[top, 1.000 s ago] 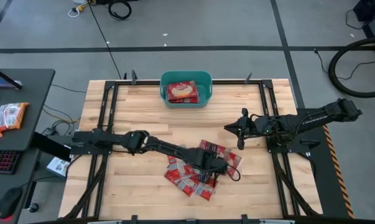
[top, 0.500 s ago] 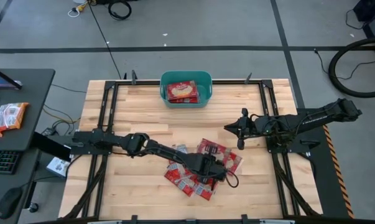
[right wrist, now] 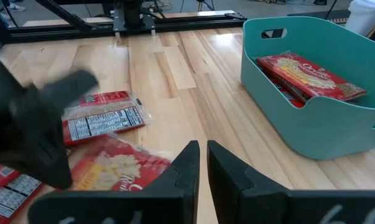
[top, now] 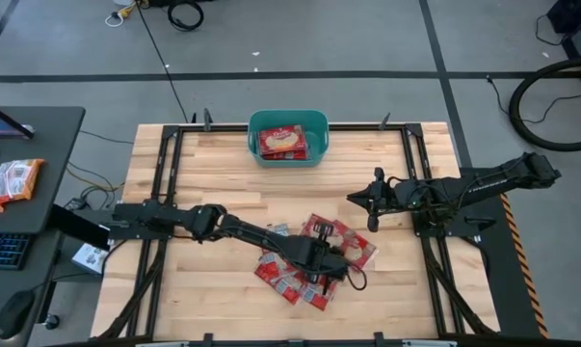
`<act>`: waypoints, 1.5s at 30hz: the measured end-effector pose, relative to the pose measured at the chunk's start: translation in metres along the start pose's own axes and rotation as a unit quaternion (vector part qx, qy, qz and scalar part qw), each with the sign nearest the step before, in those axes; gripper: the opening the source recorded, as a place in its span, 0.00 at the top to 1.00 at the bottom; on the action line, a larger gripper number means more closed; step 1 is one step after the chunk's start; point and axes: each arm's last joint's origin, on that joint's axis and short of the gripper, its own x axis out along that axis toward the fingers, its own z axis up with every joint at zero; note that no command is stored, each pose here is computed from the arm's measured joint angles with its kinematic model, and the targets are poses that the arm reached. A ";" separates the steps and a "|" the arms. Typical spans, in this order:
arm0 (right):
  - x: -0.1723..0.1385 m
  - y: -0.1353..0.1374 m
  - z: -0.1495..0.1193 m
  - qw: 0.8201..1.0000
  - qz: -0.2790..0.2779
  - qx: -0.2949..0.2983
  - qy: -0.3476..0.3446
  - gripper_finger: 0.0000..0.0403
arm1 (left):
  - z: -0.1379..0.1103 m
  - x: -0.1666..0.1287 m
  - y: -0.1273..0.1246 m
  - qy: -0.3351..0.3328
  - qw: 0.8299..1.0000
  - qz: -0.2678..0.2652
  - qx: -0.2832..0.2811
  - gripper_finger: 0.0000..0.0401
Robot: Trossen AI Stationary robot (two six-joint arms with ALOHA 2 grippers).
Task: Sort popcorn bags into baskets
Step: Put the popcorn bag into the green bin
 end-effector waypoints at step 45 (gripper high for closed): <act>-0.001 0.039 0.004 0.992 0.005 -0.111 -0.065 0.64 | -0.067 -0.117 0.139 0.121 0.976 0.150 -0.101 1.00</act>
